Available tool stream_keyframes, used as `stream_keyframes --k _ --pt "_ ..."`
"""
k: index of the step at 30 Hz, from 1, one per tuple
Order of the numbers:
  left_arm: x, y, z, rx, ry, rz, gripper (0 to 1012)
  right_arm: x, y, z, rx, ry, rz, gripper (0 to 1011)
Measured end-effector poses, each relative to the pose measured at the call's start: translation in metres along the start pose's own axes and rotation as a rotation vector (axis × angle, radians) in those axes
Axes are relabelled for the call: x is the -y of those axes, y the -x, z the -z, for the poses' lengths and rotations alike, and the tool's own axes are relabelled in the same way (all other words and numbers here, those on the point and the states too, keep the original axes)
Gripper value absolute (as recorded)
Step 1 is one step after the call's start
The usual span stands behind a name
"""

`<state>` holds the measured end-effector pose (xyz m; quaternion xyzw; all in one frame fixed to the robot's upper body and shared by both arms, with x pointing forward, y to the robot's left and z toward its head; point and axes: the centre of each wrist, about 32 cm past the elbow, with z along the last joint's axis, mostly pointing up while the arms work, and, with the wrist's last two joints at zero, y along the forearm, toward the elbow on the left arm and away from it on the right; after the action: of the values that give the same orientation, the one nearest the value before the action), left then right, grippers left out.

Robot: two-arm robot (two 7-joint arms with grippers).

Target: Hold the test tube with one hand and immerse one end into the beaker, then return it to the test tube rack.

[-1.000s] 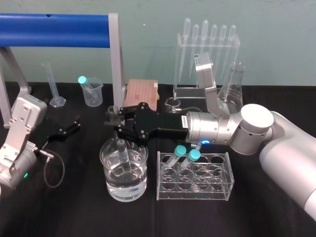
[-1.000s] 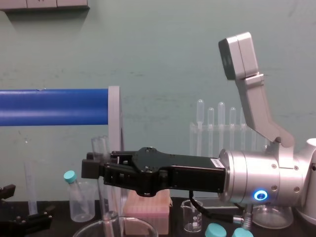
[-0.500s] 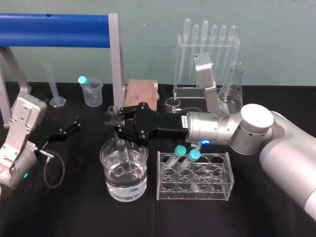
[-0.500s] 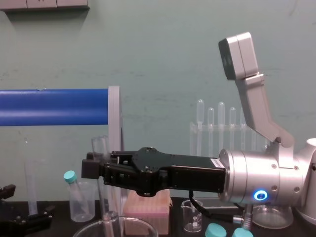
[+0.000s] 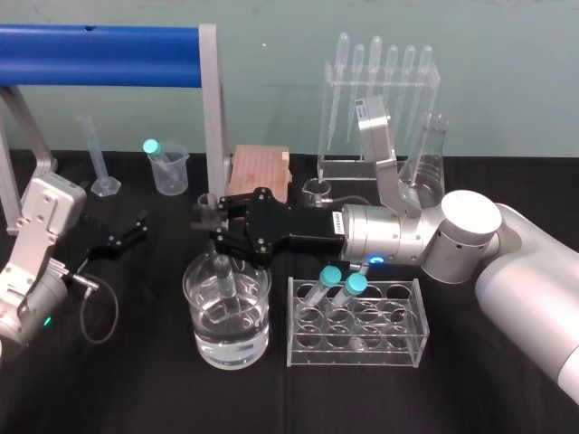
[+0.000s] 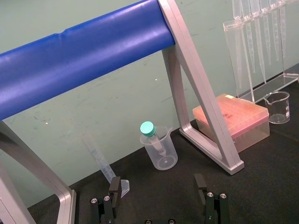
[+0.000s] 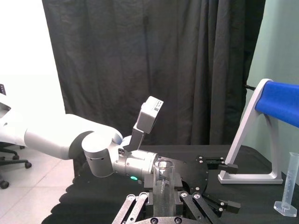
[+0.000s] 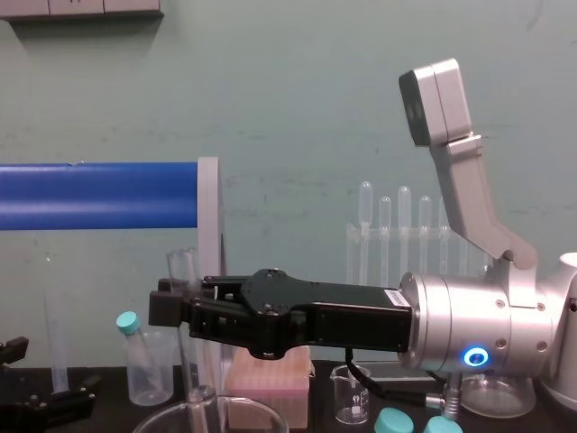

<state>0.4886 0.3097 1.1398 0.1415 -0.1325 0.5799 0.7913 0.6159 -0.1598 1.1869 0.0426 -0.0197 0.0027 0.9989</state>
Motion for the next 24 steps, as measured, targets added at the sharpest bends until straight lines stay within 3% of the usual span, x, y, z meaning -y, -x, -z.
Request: stream_keyframes --k 24 --pt "0.0000 0.0000 0.0000 0.000 0.000 0.000 1000 0.0000 0.0000 0.0000 0.000 0.000 0.000 226"
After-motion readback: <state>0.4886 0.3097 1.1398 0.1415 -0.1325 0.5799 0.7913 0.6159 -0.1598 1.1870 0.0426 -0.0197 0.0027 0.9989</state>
